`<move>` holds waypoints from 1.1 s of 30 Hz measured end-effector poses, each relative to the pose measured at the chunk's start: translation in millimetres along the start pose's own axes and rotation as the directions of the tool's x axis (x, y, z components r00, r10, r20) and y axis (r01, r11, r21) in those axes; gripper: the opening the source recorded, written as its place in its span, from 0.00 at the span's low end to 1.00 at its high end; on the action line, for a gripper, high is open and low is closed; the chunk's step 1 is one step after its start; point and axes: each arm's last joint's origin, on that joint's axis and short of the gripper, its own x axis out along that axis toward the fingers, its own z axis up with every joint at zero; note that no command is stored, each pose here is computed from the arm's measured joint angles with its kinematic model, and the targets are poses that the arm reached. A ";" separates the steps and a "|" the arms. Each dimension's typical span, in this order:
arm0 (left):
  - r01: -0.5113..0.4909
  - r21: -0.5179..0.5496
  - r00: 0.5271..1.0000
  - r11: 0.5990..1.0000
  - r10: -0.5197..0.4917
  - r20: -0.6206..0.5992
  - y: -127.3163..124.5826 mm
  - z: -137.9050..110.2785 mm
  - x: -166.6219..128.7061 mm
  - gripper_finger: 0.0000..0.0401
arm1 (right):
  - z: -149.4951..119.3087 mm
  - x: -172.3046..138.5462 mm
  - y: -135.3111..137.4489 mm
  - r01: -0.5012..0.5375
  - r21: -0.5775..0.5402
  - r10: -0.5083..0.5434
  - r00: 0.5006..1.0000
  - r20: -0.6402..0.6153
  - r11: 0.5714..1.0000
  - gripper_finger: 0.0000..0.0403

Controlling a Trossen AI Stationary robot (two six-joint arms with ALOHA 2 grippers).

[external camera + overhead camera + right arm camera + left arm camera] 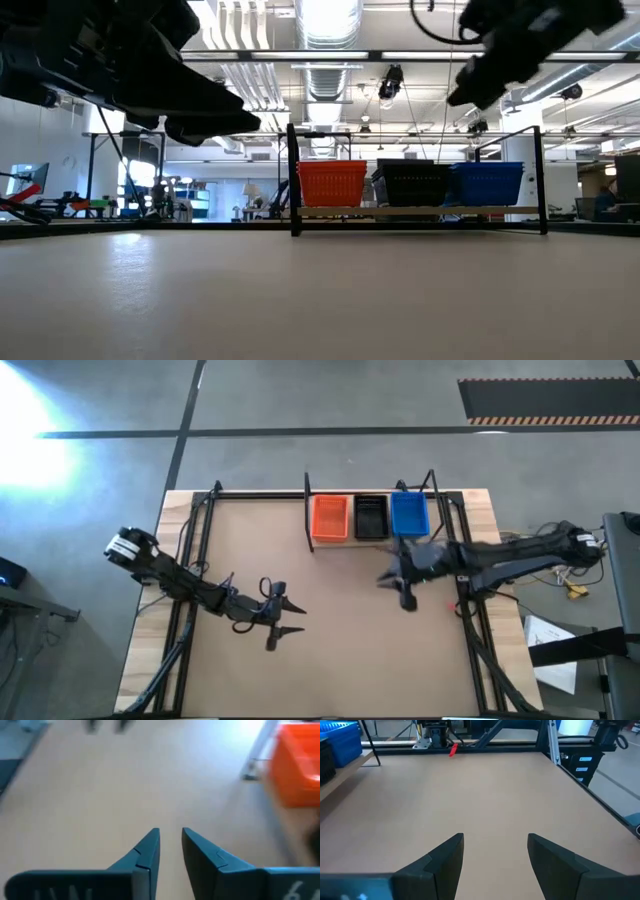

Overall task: Stack baskets on shelf by color
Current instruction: Return to Home Position

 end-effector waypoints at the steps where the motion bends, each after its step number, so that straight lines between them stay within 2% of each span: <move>1: 0.000 0.000 1.000 1.000 0.000 -0.001 -0.2 -0.5 0.8 0.51 | -7.9 0.5 6.3 -0.028 -0.011 0.028 0.999 0.016 1.000 0.17; 5: -0.001 0.001 1.000 1.000 0.001 -0.004 -0.5 -1.6 2.6 0.51 | -38.0 -3.8 17.7 -0.104 -0.048 0.108 0.989 0.101 0.993 0.11; 12: 0.004 -0.012 0.999 1.000 -0.003 0.040 -0.9 2.2 2.9 0.51 | -71.2 -29.5 5.4 -0.097 0.028 0.085 0.955 0.286 0.995 0.03; 18: -0.026 -0.018 0.998 1.000 0.027 0.058 0.1 3.7 2.9 0.51 | -90.7 -56.6 1.0 -0.120 0.029 0.087 0.847 0.524 0.992 0.02; 27: -0.053 -0.026 0.996 0.998 0.055 0.073 1.1 5.1 2.9 0.51 | -115.3 -54.0 -1.3 -0.129 0.013 0.092 0.774 0.627 0.992 0.02; 33: -0.045 -0.162 0.983 0.986 0.073 0.168 7.7 16.3 2.4 0.51 | -117.2 -50.2 -5.0 -0.045 0.084 -0.020 0.770 0.638 0.995 0.02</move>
